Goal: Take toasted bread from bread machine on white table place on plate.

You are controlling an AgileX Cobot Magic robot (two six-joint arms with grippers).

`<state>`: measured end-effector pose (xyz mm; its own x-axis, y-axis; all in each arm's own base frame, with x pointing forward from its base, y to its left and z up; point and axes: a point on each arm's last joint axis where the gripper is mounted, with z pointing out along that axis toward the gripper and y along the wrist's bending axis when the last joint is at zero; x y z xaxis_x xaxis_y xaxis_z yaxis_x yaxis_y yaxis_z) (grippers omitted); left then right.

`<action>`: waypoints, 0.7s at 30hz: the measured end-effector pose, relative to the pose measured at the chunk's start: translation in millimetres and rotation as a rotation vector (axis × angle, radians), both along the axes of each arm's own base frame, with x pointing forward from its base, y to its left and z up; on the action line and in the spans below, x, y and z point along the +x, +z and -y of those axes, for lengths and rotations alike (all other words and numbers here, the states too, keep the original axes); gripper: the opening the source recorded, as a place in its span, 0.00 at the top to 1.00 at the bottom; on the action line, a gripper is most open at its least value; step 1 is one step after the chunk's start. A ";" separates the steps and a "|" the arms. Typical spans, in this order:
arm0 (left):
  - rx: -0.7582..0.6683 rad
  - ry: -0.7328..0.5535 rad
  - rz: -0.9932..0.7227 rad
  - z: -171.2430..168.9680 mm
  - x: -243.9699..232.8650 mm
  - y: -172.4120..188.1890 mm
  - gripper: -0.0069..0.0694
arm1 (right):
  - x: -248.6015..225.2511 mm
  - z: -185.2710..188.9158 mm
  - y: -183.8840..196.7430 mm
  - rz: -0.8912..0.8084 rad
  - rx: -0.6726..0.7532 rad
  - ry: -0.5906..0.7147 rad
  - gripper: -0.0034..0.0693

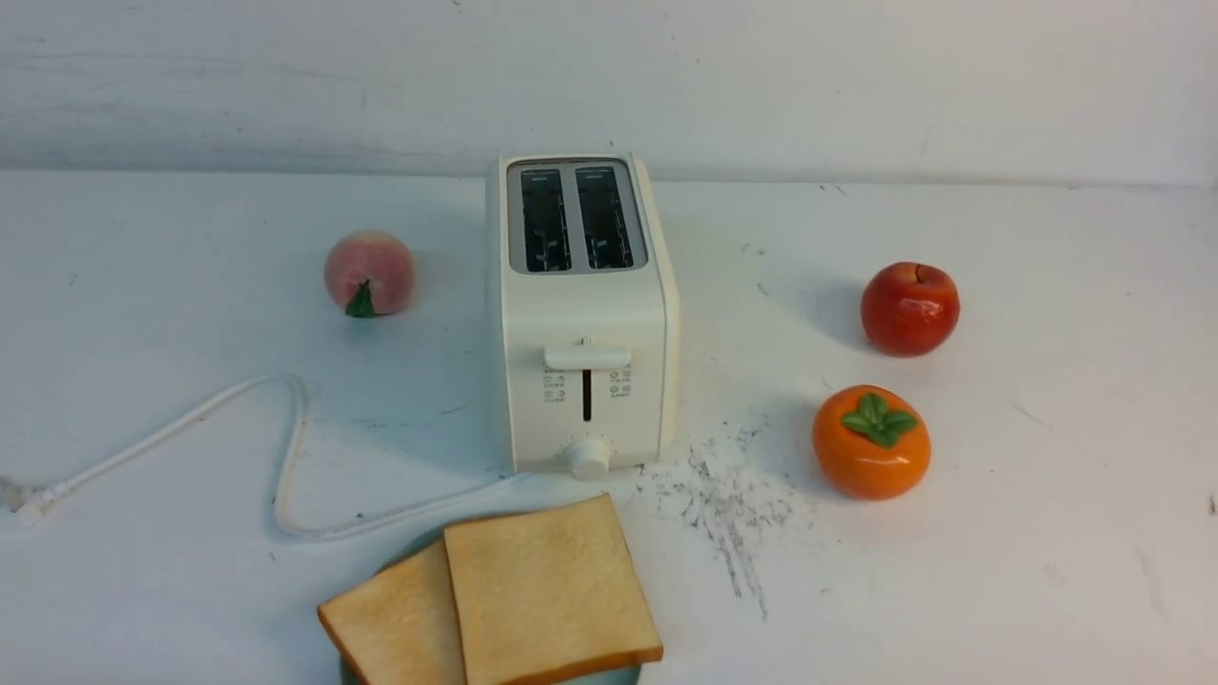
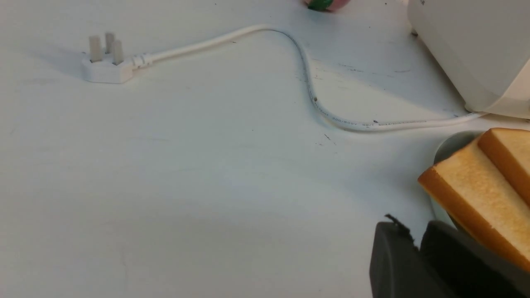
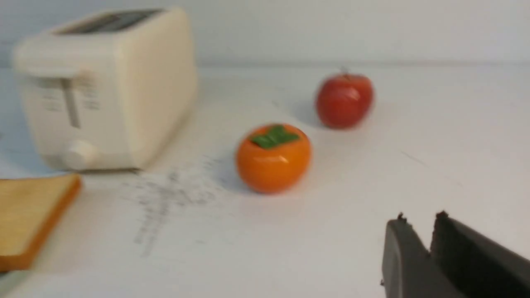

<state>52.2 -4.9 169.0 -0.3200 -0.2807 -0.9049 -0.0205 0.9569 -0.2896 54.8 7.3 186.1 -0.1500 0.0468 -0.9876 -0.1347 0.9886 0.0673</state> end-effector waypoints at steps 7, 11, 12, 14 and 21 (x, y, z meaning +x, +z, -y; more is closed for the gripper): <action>0.000 0.000 -0.002 0.0 -0.1 -0.2 0.78 | -2.3 9.0 -11.4 -0.139 0.003 -0.158 0.79; 0.000 0.000 -0.002 0.0 -0.1 -0.2 0.78 | -2.4 9.1 -11.2 -0.140 0.003 -0.159 0.78; 0.000 0.000 -0.002 0.0 -0.1 -0.2 0.77 | -2.4 9.1 -11.2 -0.140 0.003 -0.159 0.78; 0.000 0.000 -0.002 0.0 -0.1 -0.2 0.77 | -2.4 9.1 -11.2 -0.140 0.004 -0.160 0.77; 0.000 0.000 -0.002 0.0 -0.1 -0.2 0.76 | -2.4 9.3 -11.2 -0.140 0.004 -0.164 0.76</action>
